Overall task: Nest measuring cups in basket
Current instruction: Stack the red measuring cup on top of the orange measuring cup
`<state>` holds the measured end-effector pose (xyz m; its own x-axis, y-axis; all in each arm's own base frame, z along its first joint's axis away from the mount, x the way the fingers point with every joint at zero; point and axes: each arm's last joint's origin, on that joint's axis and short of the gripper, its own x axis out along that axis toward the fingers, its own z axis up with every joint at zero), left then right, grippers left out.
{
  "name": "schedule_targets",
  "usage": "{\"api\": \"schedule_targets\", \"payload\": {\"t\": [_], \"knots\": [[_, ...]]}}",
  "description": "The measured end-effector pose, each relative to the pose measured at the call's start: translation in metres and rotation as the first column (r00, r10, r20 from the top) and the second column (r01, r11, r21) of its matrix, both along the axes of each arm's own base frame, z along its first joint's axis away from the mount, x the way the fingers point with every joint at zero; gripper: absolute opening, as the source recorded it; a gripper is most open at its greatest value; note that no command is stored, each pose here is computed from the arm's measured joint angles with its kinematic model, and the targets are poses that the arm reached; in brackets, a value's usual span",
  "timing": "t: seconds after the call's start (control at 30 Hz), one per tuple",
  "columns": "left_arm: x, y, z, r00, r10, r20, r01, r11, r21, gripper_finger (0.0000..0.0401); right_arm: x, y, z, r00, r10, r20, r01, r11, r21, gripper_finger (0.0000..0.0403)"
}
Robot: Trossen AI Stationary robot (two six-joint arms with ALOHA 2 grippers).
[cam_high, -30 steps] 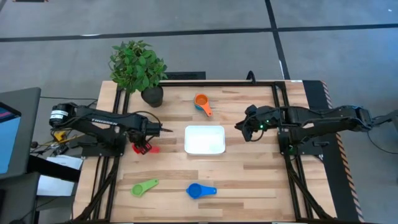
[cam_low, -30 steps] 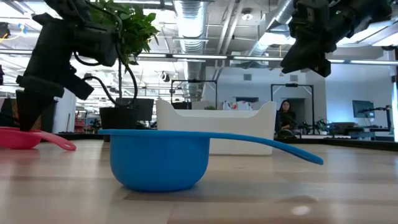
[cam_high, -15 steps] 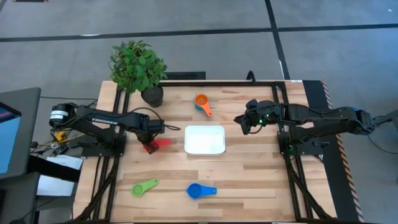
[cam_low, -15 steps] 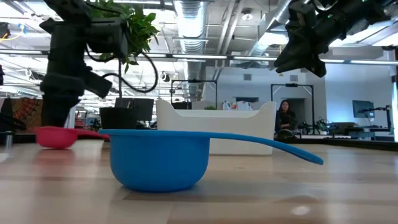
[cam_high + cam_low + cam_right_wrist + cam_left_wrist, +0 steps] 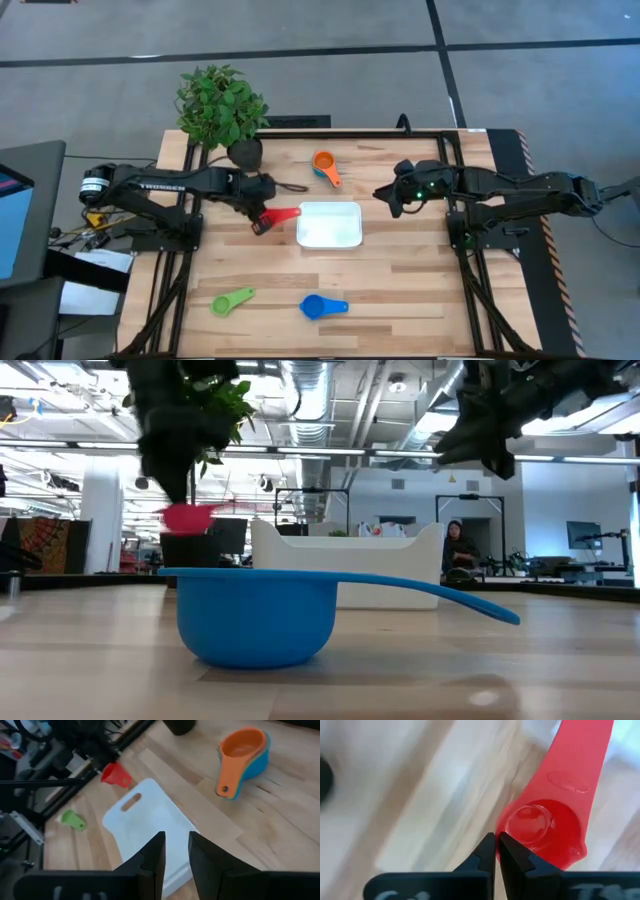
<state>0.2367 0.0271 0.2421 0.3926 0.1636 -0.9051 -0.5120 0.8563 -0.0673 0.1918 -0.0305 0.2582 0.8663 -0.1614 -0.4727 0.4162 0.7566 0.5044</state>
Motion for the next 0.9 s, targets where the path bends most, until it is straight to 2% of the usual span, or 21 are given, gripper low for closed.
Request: {"api": "schedule_targets", "payload": {"t": [0.2, 0.33, 0.43, 0.6, 0.67, 0.77, 0.9], "knots": [[0.014, -0.002, 0.04, 0.987, -0.122, 0.101, 0.105, 0.981, 0.166, 0.0, 0.005, 0.0, 0.01, 0.992, 0.061, 0.114, -0.063, 0.998, 0.015, 0.0111], [0.025, -0.009, 0.059, 0.951, -0.258, 0.169, 0.2, 0.933, 0.3, 0.0, 0.006, -0.004, 0.017, 0.977, 0.093, 0.193, -0.106, 0.993, 0.058, 0.0127], [0.037, -0.012, 0.066, 0.928, -0.31, 0.208, 0.212, 0.896, 0.39, 0.0, 0.005, -0.01, 0.024, 0.969, 0.115, 0.217, -0.133, 0.989, 0.067, 0.015], [0.067, -0.011, 0.07, 0.911, -0.396, 0.117, 0.299, 0.828, 0.474, 0.0, 0.013, -0.022, 0.031, 0.959, 0.173, 0.225, -0.201, 0.973, 0.109, 0.0195], [0.085, -0.011, 0.073, 0.896, -0.436, 0.086, 0.338, 0.794, 0.506, 0.0, 0.022, -0.026, 0.033, 0.941, 0.248, 0.23, -0.285, 0.948, 0.145, 0.0208], [0.11, -0.011, 0.079, 0.87, -0.492, 0.022, 0.402, 0.735, 0.547, 0.0, 0.04, -0.033, 0.028, 0.907, 0.36, 0.219, -0.406, 0.886, 0.224, 0.0215], [0.137, -0.01, 0.087, 0.836, -0.54, -0.099, 0.493, 0.659, 0.569, 0.0, 0.06, -0.041, 0.02, 0.889, 0.412, 0.199, -0.454, 0.848, 0.275, 0.0205]]}}
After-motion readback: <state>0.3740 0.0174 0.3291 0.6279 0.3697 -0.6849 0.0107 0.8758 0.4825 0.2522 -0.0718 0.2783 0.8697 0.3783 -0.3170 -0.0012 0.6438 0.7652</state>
